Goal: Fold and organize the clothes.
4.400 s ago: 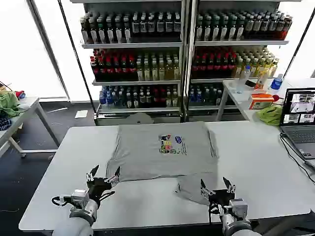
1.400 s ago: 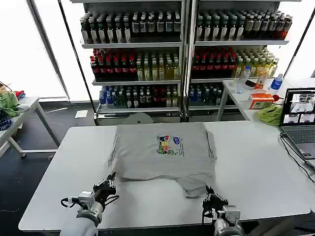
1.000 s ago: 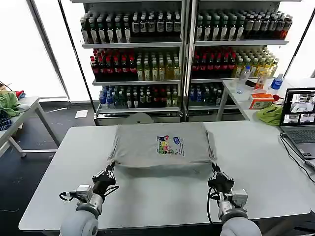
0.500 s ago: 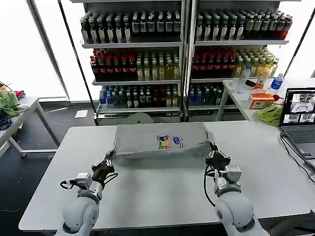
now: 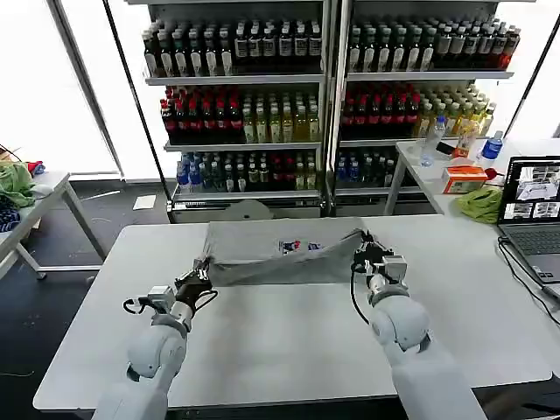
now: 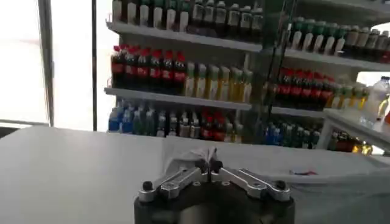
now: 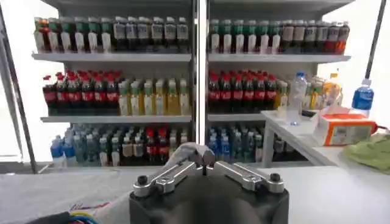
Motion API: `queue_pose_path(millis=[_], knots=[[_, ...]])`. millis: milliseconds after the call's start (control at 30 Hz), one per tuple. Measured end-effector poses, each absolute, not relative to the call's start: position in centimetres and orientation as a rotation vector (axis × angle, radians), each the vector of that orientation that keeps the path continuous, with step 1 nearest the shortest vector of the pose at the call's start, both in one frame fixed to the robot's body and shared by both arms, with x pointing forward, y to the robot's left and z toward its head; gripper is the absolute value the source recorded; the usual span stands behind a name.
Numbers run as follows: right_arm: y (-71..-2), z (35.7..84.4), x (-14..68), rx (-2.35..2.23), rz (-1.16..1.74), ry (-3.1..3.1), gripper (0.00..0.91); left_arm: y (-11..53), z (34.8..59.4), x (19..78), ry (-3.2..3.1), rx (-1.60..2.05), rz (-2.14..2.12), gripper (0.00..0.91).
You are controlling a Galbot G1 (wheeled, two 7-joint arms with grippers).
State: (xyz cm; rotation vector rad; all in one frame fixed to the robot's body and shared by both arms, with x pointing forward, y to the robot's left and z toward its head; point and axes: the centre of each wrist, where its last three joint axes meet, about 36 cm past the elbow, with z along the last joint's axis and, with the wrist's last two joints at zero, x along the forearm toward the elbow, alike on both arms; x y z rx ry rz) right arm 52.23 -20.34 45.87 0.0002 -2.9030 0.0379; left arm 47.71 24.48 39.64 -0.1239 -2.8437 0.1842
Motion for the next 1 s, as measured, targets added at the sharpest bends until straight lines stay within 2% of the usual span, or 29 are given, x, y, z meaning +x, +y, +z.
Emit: queue_pose_path(millis=[467, 533, 567, 600, 633, 667, 700, 1000], knots=[[-20.6, 43.7, 56.8, -0.041, 0.032, -2.8, 0.0, 24.1, 38.6, 52.1, -2.787, -0.107, 0.149, 0.01], [-20.6, 43.4, 57.2, -0.05, 0.034, -2.789, 0.292, 24.1, 38.5, 52.7, -2.782, -0.101, 0.135, 0.06], [-20.5, 43.2, 57.5, -0.054, 0.033, -2.784, 0.534, 24.1, 38.4, 52.9, -2.78, -0.098, 0.13, 0.111], [-20.5, 43.1, 57.8, -0.058, 0.03, -2.78, 0.705, 24.1, 38.4, 53.2, -2.778, -0.096, 0.127, 0.111], [-20.4, 43.0, 58.0, -0.06, 0.026, -2.777, 0.907, 24.1, 38.4, 53.5, -2.776, -0.093, 0.123, 0.202], [-20.4, 42.9, 58.3, -0.062, 0.021, -2.774, 0.907, 24.1, 38.3, 53.7, -2.773, -0.09, 0.121, 0.312], [-20.3, 42.8, 58.5, -0.066, 0.015, -2.77, 0.907, 24.1, 38.2, 54.0, -2.77, -0.084, 0.118, 0.907], [-19.2, 41.8, 60.2, -0.125, -0.047, -2.755, 0.907, 24.8, 38.2, 55.2, -2.739, -0.026, 0.063, 0.907]])
